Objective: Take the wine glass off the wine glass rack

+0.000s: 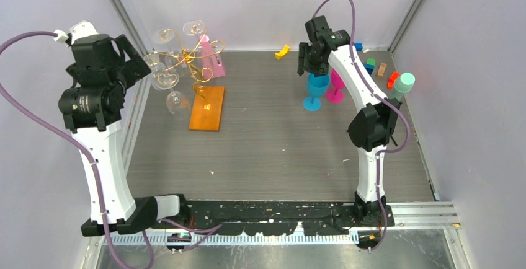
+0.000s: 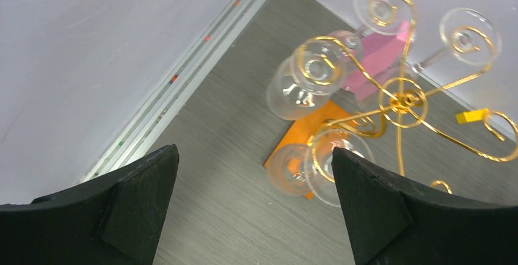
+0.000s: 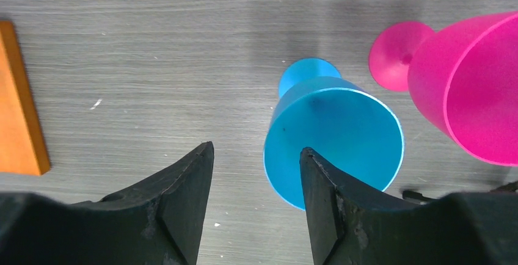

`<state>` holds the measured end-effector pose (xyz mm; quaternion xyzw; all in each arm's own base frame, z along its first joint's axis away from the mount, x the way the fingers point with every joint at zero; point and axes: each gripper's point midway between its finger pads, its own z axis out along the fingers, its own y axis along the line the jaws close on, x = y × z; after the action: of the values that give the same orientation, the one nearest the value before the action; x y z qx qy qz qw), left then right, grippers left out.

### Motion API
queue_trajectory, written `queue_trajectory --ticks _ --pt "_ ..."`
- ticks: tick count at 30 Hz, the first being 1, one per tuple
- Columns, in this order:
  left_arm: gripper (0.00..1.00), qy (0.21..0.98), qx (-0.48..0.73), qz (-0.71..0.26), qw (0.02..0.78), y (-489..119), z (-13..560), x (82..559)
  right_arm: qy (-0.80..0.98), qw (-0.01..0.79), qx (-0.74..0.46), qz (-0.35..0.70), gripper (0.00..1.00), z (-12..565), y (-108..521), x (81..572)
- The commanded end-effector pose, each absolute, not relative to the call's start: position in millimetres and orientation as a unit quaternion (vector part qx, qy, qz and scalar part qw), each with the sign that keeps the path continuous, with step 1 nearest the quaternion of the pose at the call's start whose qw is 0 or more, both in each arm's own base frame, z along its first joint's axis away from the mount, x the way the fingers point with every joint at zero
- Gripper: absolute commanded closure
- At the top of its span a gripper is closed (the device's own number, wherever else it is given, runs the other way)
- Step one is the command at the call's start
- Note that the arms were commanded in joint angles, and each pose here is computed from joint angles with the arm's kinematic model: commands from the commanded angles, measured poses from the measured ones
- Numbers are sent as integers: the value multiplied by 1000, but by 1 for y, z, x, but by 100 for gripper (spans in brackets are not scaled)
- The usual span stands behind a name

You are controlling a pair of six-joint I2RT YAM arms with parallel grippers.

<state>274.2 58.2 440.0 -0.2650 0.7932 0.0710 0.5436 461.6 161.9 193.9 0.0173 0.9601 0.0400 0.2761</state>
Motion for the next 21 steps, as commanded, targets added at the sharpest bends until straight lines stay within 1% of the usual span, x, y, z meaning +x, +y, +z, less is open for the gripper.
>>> queue_trajectory --ticks 1,4,8,10,14,19,20,21 --pt "0 786 -296 68 539 72 440 262 933 342 23 104 40 254 175 468" --pt "0 785 -304 39 538 70 439 268 929 348 31 123 40 265 174 466" --pt "0 800 -304 -58 514 45 422 289 926 342 36 154 40 271 175 458" --pt "2 802 -311 -105 498 35 412 294 926 338 37 161 41 269 175 455" --pt "5 799 -350 -137 470 36 391 298 929 333 26 159 42 264 172 448" --pt "5 791 -351 -207 457 20 387 312 928 333 29 163 43 264 168 446" --pt "5 789 -351 -218 454 17 388 313 928 332 29 165 43 264 167 446" --pt "9 790 -354 -226 447 15 384 315 928 333 29 166 43 265 168 447"
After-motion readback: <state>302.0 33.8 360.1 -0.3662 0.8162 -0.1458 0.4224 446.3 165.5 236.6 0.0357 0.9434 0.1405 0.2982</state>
